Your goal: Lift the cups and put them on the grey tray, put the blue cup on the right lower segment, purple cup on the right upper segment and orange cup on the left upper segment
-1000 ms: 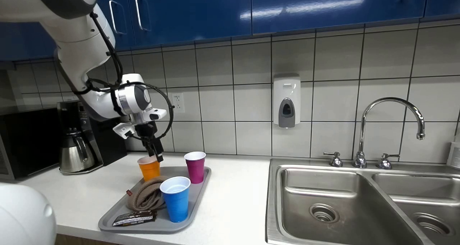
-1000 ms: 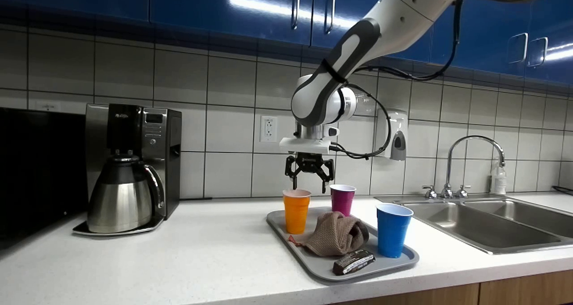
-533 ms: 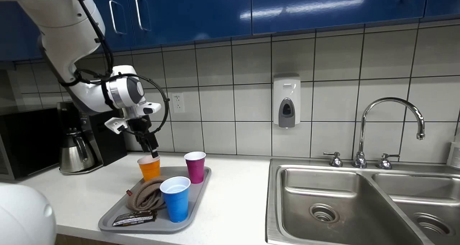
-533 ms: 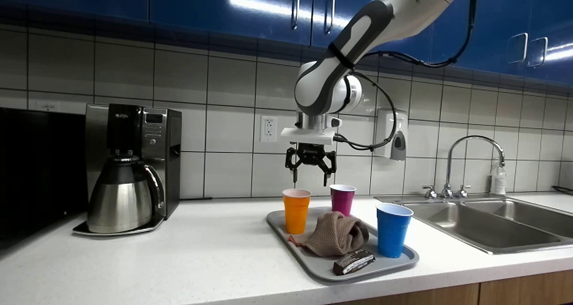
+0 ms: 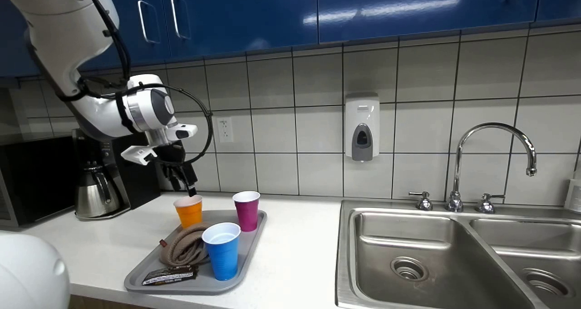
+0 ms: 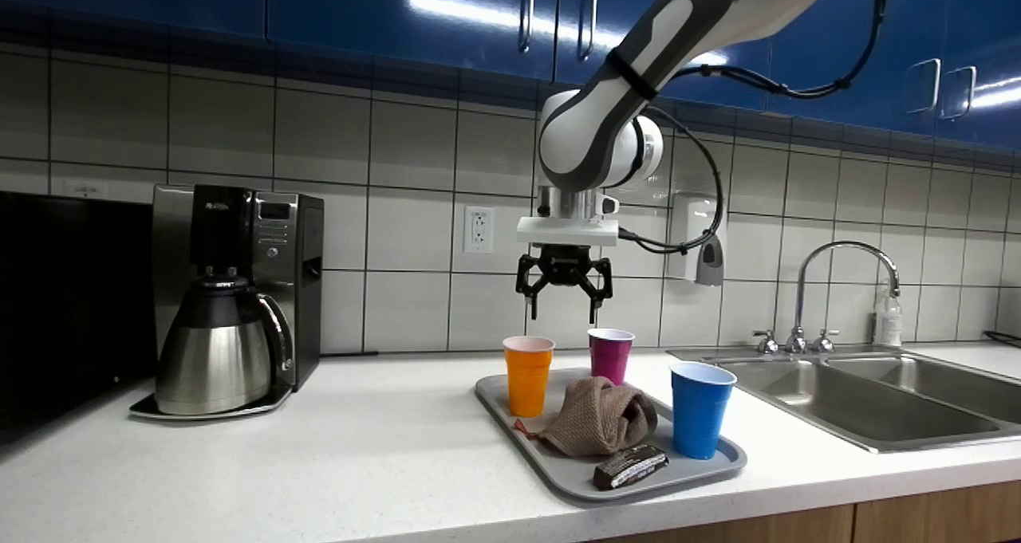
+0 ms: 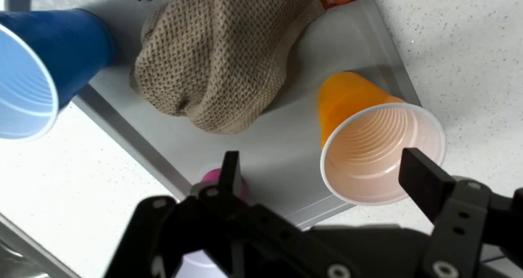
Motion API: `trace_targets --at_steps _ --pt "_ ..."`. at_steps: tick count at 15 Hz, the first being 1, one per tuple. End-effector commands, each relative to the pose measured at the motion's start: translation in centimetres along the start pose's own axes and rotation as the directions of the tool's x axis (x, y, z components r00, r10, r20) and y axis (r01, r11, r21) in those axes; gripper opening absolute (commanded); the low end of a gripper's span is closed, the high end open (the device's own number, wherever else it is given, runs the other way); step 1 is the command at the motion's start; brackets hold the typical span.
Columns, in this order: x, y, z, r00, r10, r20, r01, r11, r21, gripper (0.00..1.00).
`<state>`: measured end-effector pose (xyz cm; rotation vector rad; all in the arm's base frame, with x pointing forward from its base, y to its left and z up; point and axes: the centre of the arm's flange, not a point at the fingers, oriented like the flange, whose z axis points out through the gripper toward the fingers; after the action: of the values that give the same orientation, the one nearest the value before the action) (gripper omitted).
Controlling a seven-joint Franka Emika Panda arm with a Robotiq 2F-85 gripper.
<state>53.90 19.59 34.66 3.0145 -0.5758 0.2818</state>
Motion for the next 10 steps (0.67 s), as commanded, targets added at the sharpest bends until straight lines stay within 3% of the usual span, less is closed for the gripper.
trace_targets --at_steps 1,10 --pt "-1.6 3.2 -2.3 0.994 -0.112 0.01 0.112 0.994 0.004 1.0" --pt "-3.3 8.9 -4.8 0.964 -0.266 0.006 0.266 0.964 -0.01 1.0"
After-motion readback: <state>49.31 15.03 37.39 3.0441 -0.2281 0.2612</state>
